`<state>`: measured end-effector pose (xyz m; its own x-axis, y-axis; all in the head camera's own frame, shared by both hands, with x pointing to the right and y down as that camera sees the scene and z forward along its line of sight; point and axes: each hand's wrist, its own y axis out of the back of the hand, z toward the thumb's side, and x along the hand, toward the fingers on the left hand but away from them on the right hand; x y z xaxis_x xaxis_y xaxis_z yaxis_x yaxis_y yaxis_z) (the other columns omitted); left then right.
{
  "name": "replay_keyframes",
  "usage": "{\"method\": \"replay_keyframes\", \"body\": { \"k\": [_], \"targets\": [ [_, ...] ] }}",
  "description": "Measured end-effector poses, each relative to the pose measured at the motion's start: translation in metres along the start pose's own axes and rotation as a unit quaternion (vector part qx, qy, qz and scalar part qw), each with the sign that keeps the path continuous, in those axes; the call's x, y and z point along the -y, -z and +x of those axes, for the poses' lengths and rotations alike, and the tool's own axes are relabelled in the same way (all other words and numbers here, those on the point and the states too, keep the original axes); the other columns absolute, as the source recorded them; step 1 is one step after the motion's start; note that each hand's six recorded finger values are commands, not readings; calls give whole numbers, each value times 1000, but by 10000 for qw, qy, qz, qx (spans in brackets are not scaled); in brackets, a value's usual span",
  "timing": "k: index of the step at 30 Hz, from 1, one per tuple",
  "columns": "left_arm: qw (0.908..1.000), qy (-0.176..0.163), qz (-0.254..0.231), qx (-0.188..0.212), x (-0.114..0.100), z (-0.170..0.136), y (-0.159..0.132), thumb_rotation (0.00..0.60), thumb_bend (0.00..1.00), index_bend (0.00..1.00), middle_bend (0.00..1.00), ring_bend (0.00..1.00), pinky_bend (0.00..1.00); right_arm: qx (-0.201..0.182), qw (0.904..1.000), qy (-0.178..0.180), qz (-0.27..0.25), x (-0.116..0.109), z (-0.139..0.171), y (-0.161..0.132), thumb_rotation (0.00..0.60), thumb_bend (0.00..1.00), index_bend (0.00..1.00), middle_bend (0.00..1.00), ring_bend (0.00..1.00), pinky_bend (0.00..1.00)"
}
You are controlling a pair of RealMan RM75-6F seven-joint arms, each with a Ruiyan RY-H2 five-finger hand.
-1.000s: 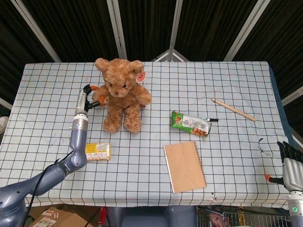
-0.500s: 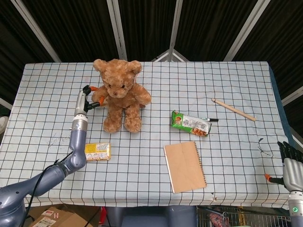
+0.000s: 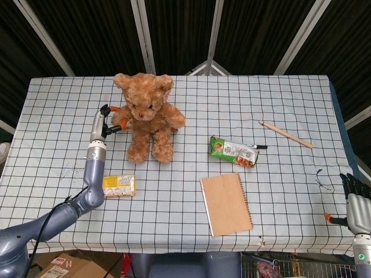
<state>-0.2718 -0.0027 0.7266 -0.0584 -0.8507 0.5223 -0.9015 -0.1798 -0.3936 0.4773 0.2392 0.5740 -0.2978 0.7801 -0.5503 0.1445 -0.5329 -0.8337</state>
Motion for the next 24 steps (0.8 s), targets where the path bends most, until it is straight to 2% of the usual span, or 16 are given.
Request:
{"method": "replay_keyframes", "body": {
  "k": [6, 8, 18, 22, 24],
  "targets": [
    [9997, 132, 96, 155, 1, -4, -8, 600, 469, 271, 113, 0, 0, 1, 10000, -13, 0, 0, 0, 0, 600, 125, 0, 0, 0, 0],
    [9995, 213, 175, 151, -2, -5, -7, 600, 469, 236, 90, 0, 0, 1, 10000, -16, -2, 0, 0, 0, 600, 126, 0, 0, 0, 0],
    [9990, 99, 339, 279, -25, -15, -6, 600, 469, 204, 63, 0, 0, -22, 10000, -50, -17, 1, -1, -1, 600, 126, 0, 0, 0, 0],
    [9977, 82, 468, 474, -40, -33, -11, 600, 469, 206, 69, 0, 0, -33, 10000, -58, -40, 1, -1, -1, 600, 125, 0, 0, 0, 0],
    [9957, -29, 682, 621, -56, -49, -12, 600, 469, 209, 69, 0, 0, -40, 10000, -65, -47, 1, -1, -1, 600, 125, 0, 0, 0, 0]
  ]
}}
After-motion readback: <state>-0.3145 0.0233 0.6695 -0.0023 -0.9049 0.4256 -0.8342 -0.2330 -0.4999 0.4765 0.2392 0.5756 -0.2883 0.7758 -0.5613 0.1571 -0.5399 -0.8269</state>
